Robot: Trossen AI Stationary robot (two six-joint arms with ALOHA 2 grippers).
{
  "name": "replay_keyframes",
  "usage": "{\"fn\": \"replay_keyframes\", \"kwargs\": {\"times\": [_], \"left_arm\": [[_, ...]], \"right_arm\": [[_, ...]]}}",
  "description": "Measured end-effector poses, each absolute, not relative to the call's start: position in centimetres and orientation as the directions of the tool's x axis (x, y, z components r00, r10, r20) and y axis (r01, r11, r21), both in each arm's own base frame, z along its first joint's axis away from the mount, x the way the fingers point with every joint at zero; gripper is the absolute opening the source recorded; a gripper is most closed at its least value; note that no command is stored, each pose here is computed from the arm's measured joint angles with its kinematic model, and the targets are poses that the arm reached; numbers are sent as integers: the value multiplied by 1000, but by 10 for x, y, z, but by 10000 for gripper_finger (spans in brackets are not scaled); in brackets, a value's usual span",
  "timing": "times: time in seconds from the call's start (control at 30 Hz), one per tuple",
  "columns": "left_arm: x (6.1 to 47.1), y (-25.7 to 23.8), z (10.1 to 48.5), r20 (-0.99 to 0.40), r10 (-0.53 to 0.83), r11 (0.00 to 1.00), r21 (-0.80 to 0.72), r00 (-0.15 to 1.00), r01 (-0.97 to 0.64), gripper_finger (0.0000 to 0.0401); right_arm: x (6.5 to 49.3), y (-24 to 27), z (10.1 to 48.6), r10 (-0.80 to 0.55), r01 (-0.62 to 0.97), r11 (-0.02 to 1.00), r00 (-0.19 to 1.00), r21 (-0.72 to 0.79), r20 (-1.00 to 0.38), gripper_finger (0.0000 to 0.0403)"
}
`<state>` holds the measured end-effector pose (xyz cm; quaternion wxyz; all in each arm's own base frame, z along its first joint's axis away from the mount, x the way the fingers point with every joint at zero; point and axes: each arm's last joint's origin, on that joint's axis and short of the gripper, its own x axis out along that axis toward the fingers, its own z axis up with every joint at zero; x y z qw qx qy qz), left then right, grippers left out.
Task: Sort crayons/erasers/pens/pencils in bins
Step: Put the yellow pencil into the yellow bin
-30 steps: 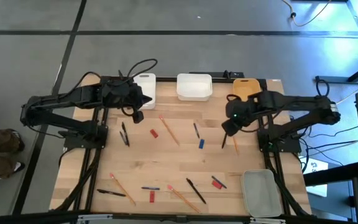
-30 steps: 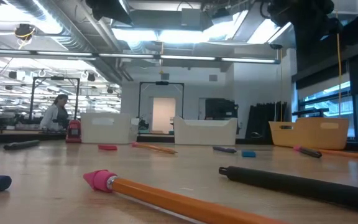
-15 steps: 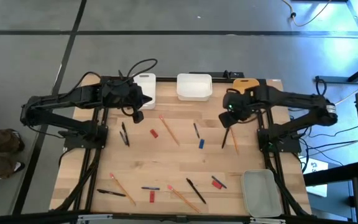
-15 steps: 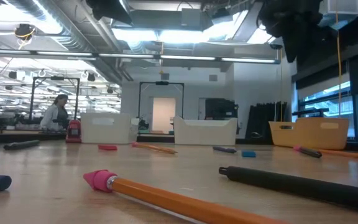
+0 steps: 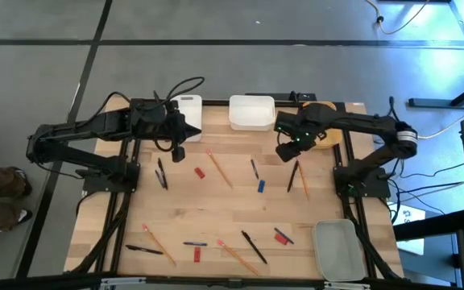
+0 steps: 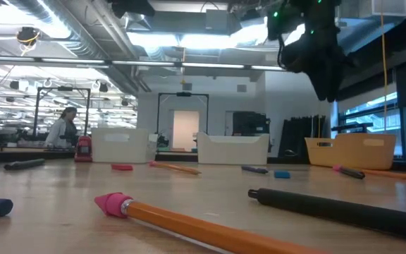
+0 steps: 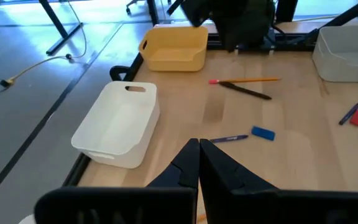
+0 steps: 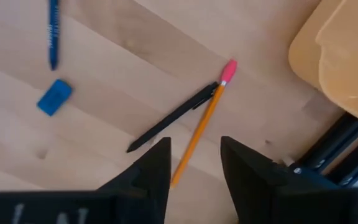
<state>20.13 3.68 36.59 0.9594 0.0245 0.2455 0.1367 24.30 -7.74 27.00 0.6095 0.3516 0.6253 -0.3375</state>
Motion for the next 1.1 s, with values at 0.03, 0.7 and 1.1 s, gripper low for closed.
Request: {"fn": "replay_keyframes", "kwargs": {"times": [0.03,0.7,1.1], "left_arm": [[201,37,366,-463,272,962,113,843,-248,0],[238,39,400,-560,162,986,119,813,-115,0],[257,41,400,-596,156,987,134,787,-94,0]], "right_arm": [[244,-80,267,31,850,527,-18,1,-999,142],[233,-94,235,124,870,492,-36,30,-992,142],[219,-94,191,47,911,412,-53,-29,-997,142]]}}
